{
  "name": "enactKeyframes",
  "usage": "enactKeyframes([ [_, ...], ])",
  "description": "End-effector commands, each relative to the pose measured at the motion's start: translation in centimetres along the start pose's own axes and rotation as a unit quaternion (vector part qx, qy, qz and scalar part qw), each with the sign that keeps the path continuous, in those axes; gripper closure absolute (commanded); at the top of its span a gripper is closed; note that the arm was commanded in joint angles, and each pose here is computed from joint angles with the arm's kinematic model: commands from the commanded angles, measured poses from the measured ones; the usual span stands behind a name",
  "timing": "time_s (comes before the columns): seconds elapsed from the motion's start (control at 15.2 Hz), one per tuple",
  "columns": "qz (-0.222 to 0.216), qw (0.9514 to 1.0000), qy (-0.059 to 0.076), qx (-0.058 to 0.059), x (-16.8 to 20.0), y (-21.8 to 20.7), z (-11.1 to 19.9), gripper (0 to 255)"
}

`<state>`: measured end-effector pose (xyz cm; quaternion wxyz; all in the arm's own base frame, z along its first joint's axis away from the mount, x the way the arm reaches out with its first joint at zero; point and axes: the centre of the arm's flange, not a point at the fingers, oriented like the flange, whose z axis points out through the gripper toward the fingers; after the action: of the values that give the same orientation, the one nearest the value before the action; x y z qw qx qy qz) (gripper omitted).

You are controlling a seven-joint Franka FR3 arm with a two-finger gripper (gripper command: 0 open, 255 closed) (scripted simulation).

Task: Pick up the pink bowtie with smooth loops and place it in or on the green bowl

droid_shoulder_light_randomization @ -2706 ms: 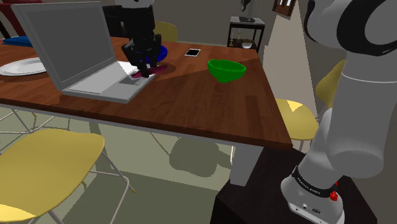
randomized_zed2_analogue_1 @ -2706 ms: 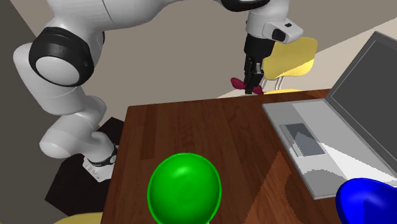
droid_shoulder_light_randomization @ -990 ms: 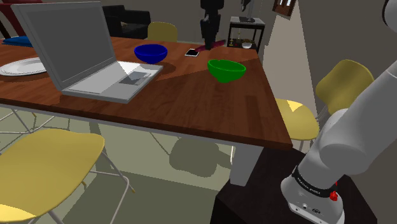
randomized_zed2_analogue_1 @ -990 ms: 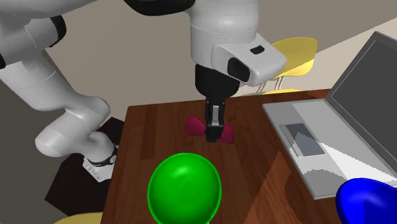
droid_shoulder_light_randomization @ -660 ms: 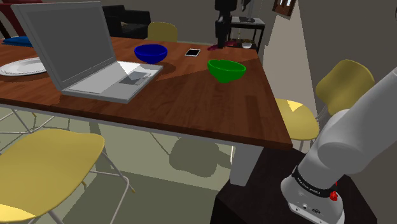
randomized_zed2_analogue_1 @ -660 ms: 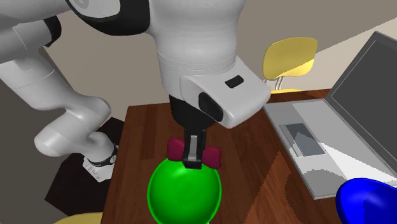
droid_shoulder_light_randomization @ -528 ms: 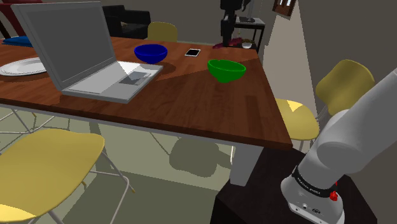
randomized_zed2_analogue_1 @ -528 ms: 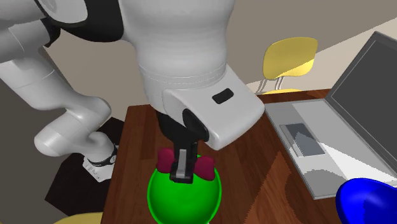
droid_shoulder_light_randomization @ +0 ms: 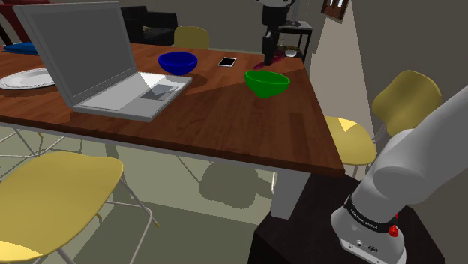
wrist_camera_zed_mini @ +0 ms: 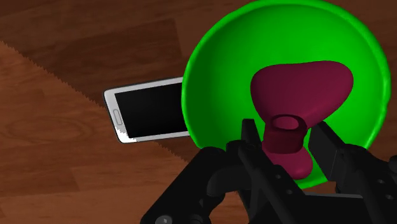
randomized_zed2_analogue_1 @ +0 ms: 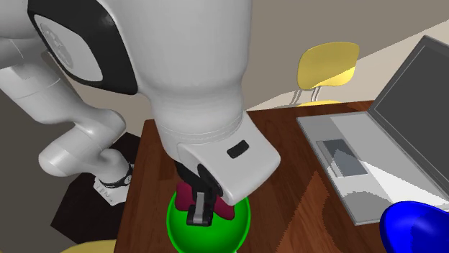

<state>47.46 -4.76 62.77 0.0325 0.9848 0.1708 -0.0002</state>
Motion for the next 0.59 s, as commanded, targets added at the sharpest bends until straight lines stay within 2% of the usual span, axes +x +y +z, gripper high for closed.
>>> enactKeyframes([
  [0.0,0.000,1.0000,0.000,0.000,0.0,-0.1,1.1,255],
  [0.33,0.000,1.0000,0.000,0.000,0.0,-0.3,3.7,255],
  [0.53,0.000,1.0000,0.000,0.000,0.0,-0.3,3.9,255],
])
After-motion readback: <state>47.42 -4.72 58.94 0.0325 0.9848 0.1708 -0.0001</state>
